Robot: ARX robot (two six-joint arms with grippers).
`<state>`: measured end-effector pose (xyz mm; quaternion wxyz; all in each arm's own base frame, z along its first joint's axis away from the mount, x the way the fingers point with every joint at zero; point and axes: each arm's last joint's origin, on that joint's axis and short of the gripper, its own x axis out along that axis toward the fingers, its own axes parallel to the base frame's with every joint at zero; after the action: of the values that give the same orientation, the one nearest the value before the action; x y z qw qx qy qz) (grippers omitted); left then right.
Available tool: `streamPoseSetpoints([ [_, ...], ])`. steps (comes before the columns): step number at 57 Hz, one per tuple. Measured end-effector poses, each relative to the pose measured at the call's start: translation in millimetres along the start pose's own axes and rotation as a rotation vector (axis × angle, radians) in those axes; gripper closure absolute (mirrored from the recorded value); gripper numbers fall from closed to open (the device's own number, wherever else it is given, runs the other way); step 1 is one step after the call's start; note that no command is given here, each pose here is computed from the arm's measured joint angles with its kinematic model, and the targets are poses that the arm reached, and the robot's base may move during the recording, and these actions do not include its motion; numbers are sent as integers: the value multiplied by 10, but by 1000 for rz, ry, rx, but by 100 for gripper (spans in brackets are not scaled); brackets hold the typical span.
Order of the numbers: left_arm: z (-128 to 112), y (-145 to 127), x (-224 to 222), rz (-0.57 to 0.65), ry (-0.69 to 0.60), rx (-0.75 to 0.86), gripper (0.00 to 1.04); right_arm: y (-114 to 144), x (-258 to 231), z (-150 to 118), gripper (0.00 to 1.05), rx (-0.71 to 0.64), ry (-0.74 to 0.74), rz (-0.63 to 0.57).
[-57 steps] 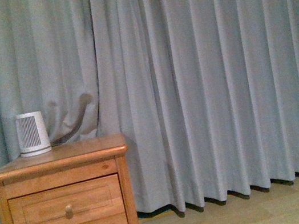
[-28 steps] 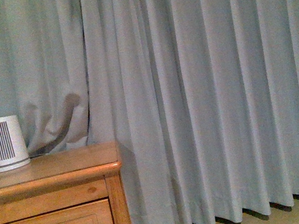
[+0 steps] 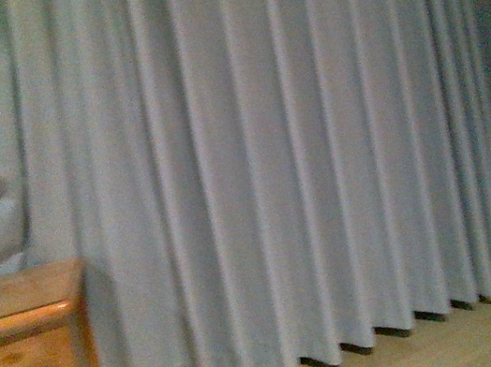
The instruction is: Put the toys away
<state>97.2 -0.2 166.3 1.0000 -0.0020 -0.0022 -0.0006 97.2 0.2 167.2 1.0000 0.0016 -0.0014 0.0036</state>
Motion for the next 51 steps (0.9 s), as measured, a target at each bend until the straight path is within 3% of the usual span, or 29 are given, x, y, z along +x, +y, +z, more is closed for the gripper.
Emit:
streamPoseSetpoints([
  [51,0,-1,0,-1,0,0,6,0,0,0,99,0,0,-3],
])
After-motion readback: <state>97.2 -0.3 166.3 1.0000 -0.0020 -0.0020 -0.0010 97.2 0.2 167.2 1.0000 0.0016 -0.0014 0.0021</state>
